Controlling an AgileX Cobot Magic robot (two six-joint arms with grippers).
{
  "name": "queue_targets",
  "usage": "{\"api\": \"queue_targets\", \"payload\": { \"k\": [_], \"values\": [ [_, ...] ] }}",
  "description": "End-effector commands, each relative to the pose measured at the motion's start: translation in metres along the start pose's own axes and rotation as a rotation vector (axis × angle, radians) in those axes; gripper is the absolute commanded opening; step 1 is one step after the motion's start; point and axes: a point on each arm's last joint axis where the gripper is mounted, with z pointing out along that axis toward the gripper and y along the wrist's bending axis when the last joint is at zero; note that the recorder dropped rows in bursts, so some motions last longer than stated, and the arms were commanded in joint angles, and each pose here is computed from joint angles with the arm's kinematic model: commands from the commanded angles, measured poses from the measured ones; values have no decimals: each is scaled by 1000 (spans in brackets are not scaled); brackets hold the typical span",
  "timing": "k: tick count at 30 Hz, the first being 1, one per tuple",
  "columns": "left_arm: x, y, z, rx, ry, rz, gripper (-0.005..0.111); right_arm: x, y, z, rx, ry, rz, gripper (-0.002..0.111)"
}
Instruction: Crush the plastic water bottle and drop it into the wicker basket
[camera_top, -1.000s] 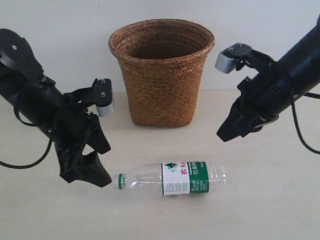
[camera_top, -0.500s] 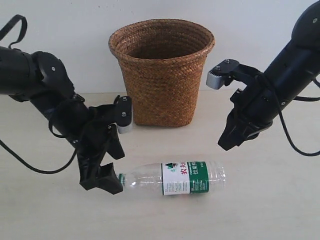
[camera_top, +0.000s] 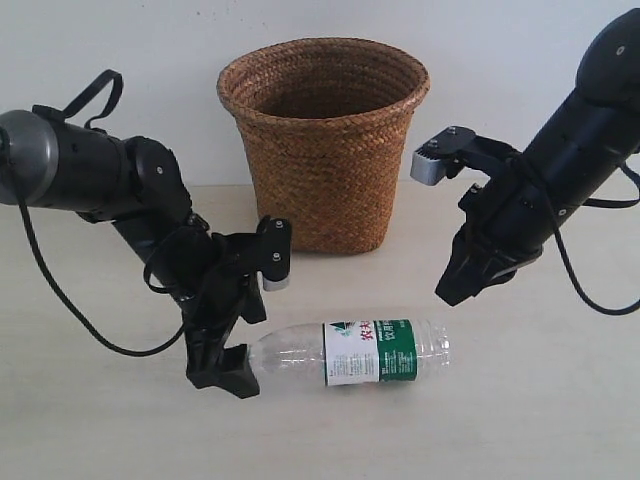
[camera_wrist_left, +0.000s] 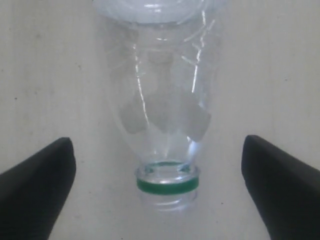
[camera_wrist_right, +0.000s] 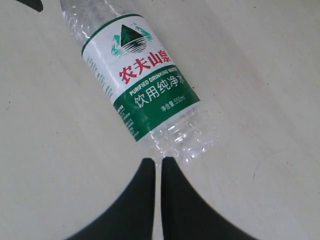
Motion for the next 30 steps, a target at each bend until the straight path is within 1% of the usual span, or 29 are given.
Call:
{"api": "queue_targets", "payload": {
  "k": [1, 3, 5, 6, 7, 9, 12, 16, 17, 19, 21, 23, 25, 30],
  "values": [
    [-1, 3, 11, -12, 4, 2, 81, -2, 0, -1, 7, -3, -6, 0],
    [0, 5, 13, -28, 1, -3, 79, -2, 0, -1, 7, -4, -6, 0],
    [1, 6, 16, -32, 3, -5, 73, -2, 0, -1, 9, -4, -6, 0],
    [1, 6, 18, -28, 5, -6, 62, -2, 0, -1, 9, -4, -6, 0],
    [3, 6, 21, -22, 13, 0, 47, -2, 0, -1, 9, -4, -6, 0],
    [4, 5, 25, -14, 17, -2, 30, -2, 0, -1, 9, -4, -6, 0],
    [7, 5, 26, -11, 42, 25, 4, -2, 0, -1, 12, -6, -6, 0],
    [8, 4, 26, 4, 52, 25, 4, -4, 3, -6, -1, -5, 30, 0],
    [8, 4, 26, 4, 52, 25, 4, -5, 4, -9, -7, -2, 53, 0],
    [8, 4, 26, 4, 52, 21, 4, -11, 6, -18, -24, 13, 143, 0],
    [8, 4, 26, 8, 52, 18, 4, -14, 9, -22, -32, 58, 187, 0],
    [8, 4, 26, 8, 54, 11, 4, -15, 13, -19, 1, 122, 175, 0],
    [8, 4, 26, 8, 54, 11, 4, -18, 16, -12, 29, 146, 171, 0],
    [8, 4, 26, 8, 55, 9, 4, -33, 21, 15, 55, 114, 124, 0]
  ]
}}
